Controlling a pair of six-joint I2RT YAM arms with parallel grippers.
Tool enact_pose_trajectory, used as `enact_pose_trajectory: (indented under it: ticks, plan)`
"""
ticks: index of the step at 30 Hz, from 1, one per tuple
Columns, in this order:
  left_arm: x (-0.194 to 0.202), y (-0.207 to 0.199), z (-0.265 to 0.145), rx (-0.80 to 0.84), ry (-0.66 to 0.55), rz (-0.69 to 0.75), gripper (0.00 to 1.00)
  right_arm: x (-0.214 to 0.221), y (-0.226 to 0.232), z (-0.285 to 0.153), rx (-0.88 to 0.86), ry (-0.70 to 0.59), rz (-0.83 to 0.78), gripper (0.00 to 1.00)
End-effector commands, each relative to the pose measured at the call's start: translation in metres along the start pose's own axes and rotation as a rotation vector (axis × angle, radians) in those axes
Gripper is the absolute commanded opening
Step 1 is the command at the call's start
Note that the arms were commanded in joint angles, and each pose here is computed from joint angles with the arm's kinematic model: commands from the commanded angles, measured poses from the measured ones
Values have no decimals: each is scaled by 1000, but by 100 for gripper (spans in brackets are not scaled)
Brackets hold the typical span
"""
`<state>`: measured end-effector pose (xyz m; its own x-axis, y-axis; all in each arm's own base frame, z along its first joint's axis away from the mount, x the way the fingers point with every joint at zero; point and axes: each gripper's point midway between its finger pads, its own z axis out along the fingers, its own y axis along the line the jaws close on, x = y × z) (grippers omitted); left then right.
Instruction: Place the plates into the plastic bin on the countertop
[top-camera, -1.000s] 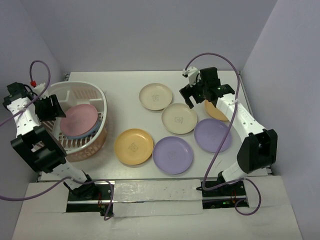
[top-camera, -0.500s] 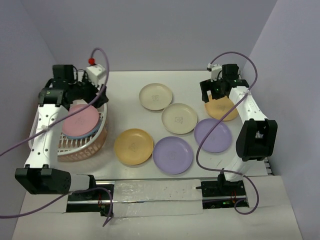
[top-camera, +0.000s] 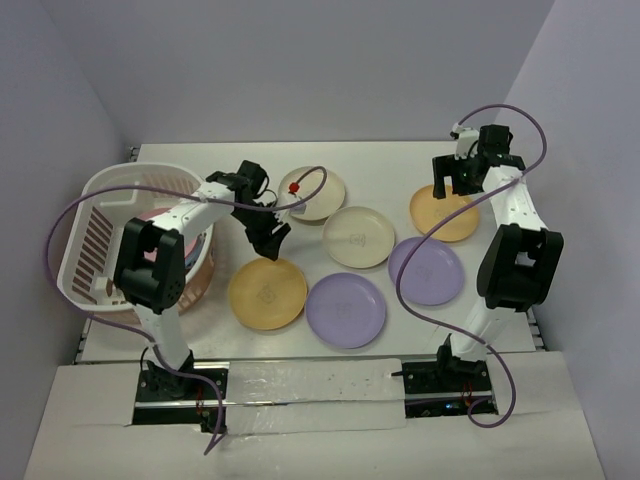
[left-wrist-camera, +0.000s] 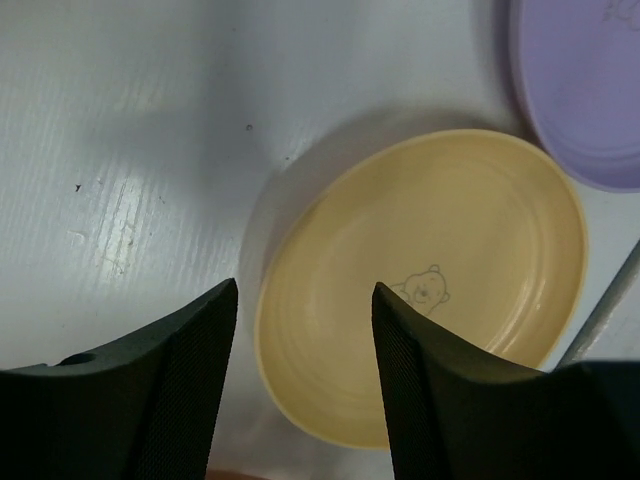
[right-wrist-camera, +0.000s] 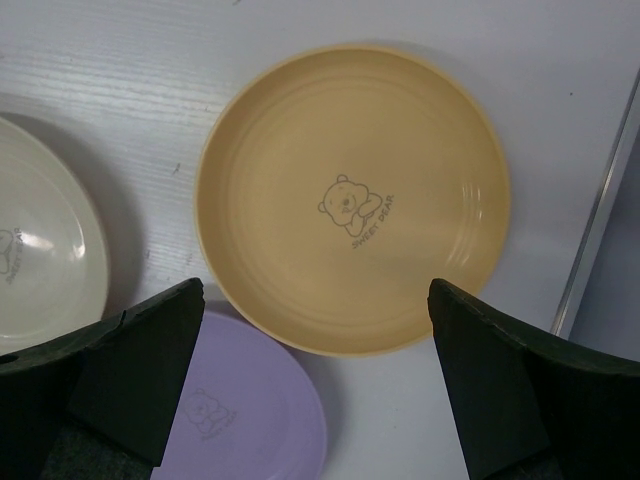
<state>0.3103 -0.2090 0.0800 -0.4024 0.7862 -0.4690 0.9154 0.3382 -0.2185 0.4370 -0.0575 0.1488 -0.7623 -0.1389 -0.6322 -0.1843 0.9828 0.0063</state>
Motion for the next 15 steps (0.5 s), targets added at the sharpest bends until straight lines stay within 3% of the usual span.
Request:
enact_pose_trajectory:
  ticks: [1,10,13,15]
  plan:
    - [-2,14,13,1,1,61,61,-10,-10,-7,16,-23,-16,100]
    - [20,28,45,-19,60,65,49,-7,-30,-2,42,-7,-1,100]
    - [25,30,50,-23,71,70,40,-1,-35,2,45,14,12,100]
    - [28,31,51,-28,77,71,29,7,-39,7,46,39,39,100]
